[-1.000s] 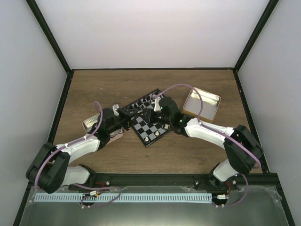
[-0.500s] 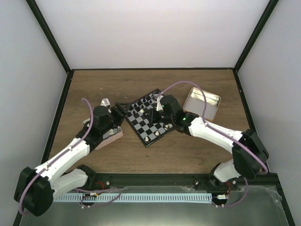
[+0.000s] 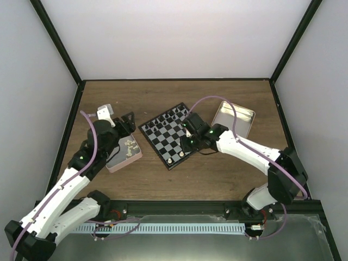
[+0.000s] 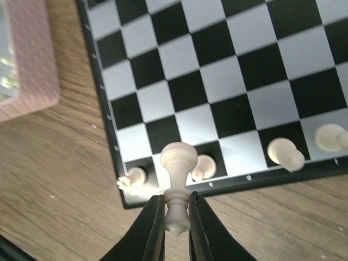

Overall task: Set up the chess pieces on the board
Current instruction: Place the chess piece on the chessboard.

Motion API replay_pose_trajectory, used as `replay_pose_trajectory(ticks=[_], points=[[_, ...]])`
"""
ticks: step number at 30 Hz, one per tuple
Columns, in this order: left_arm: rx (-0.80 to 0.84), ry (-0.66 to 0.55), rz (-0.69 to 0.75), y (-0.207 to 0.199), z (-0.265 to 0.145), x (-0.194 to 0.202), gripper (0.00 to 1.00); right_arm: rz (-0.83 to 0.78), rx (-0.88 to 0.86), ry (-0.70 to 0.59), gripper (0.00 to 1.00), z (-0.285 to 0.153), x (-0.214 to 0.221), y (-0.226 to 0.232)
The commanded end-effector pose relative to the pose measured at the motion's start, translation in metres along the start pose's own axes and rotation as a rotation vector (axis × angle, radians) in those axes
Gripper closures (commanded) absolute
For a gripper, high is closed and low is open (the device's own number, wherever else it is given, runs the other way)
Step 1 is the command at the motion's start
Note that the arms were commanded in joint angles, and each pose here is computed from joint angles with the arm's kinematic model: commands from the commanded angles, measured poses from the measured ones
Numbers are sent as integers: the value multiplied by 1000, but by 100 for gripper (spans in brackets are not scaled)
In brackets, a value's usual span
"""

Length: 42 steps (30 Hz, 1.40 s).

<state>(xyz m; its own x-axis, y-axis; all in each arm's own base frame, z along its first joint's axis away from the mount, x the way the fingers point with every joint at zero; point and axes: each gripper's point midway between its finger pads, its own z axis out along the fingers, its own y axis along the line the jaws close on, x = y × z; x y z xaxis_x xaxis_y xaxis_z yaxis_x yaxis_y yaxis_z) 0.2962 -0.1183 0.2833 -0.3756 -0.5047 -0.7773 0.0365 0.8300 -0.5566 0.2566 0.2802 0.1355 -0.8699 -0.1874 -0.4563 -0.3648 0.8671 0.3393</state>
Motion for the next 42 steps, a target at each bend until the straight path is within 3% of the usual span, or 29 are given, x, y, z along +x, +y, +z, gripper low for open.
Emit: replay_pose_trajectory(ticks=[1,18,42], points=[[-80,-29,154,16,-9,-8,20,-24,125,128,89,-1,18,-19],[-120,-13,244,29,-6,3,14,-9,317,268,80,36,29,-49],[-122,3,248,30,-3,6,13,-21,317,194,86,50,16,-51]])
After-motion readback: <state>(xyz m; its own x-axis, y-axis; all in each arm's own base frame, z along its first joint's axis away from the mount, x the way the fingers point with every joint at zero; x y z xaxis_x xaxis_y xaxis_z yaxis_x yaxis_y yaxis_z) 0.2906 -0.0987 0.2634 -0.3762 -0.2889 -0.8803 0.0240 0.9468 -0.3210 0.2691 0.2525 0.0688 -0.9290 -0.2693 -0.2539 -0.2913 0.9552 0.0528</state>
